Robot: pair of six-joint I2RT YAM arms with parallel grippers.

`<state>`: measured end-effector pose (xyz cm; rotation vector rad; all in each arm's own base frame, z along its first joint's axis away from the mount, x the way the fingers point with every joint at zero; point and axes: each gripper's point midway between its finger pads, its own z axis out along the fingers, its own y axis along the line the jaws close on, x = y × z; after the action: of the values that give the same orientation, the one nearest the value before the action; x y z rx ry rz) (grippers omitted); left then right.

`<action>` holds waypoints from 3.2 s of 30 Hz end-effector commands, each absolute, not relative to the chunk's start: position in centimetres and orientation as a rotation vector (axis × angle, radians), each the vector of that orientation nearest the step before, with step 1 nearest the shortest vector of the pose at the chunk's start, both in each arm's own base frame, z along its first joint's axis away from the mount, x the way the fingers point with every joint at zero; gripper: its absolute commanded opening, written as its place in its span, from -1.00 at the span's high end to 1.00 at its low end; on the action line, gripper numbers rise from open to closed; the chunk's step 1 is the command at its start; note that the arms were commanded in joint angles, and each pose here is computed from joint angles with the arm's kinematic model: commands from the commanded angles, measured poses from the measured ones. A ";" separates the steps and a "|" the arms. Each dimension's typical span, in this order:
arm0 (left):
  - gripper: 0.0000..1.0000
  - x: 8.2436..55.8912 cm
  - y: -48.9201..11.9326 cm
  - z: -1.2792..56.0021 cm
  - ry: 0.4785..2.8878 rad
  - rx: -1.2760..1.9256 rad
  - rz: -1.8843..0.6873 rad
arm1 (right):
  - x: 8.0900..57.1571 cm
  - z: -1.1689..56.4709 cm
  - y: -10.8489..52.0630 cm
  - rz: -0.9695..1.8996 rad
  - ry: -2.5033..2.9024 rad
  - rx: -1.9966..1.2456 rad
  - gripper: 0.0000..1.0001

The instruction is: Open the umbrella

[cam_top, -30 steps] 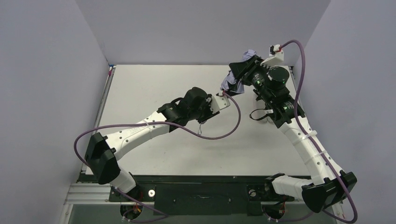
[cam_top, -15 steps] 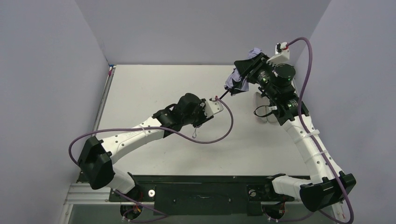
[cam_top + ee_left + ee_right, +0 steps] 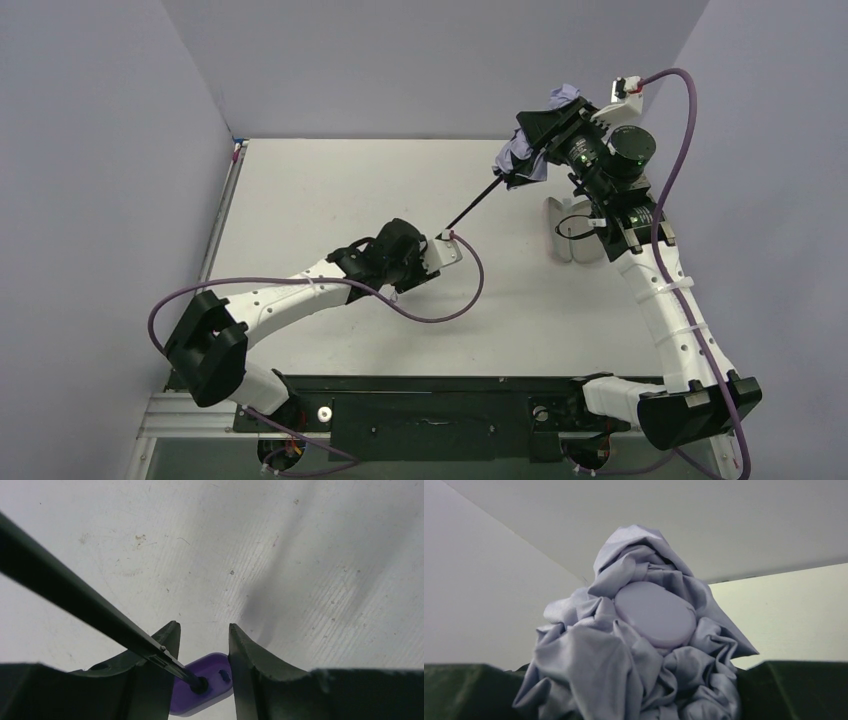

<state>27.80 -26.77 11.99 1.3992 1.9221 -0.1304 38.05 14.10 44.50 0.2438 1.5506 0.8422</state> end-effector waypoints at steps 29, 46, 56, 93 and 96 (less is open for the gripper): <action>-0.76 29.0 -34.4 38.3 1.530 0.837 -0.974 | 33.7 43.2 20.1 1.128 1.450 0.044 1.00; -0.67 30.9 -39.1 38.6 1.585 0.717 -1.278 | 32.3 44.6 21.6 1.198 1.415 0.002 1.00; 1.00 30.9 -38.0 40.4 1.466 0.712 -1.411 | 32.3 44.4 20.8 1.162 1.428 0.003 0.48; 1.00 27.3 -36.3 40.8 1.285 1.065 -1.237 | 32.6 41.4 18.6 1.162 1.519 -0.026 -0.09; 1.00 27.2 -36.4 40.4 1.294 1.084 -1.223 | 32.4 41.6 18.6 1.170 1.506 -0.036 0.42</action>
<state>29.55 -36.30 35.40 1.0114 1.4950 -1.2078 32.45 18.49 40.02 -0.0184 1.5827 1.1372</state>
